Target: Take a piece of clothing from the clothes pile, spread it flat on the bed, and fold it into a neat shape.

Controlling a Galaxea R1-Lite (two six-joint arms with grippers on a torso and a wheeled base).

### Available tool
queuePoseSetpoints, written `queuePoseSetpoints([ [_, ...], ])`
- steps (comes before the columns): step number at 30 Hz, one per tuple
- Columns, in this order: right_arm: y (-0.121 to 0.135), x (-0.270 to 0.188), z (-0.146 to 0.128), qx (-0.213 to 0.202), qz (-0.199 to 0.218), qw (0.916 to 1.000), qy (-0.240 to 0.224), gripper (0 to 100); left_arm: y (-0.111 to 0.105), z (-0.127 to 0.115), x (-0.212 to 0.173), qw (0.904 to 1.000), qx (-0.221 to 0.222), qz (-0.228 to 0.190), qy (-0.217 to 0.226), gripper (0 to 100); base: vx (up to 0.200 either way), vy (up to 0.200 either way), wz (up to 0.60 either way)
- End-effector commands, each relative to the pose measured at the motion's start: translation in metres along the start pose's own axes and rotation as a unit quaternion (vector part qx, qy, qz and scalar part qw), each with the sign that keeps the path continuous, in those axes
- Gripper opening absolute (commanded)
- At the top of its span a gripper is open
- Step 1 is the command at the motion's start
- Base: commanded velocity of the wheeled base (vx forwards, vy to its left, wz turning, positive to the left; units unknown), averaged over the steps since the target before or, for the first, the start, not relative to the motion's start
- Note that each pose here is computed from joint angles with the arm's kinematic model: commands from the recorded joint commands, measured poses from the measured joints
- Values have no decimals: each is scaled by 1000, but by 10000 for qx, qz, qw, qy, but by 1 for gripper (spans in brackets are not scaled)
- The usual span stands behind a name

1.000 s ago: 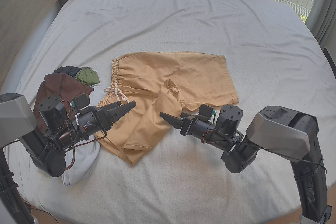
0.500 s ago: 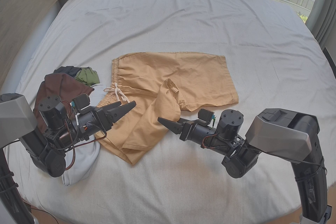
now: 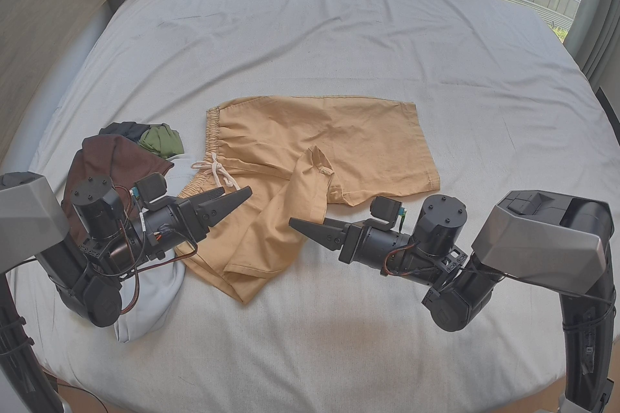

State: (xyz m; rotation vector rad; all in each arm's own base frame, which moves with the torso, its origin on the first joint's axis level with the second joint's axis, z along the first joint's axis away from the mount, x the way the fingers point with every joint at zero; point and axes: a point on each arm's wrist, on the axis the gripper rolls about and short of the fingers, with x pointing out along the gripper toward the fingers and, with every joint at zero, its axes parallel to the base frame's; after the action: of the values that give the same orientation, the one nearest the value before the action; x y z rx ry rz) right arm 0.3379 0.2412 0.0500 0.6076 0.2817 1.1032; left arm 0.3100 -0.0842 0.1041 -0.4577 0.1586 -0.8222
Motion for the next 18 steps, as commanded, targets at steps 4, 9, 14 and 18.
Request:
queuePoseSetpoints([
  [4, 16, 0, 7, 157, 210, 9997, 1, 100, 0, 0, 0, 10000, -1, 2, 4, 100, 0, 0, 0],
  [9, 8, 1, 3, 101, 120, 9999, 12, 100, 1, -1, 0, 10000, -10, 8, 15, 100, 0, 0, 0],
  [14, -22, 1, -12, 61, -138, 9998, 100, 100, 1, -2, 1, 10000, -23, 17, 31, 100, 0, 0, 0],
  [18, -37, -1, -16, -174, -258, 9994, 114, 100, 1, -2, 1, 10000, -23, 17, 31, 100, 0, 0, 0],
])
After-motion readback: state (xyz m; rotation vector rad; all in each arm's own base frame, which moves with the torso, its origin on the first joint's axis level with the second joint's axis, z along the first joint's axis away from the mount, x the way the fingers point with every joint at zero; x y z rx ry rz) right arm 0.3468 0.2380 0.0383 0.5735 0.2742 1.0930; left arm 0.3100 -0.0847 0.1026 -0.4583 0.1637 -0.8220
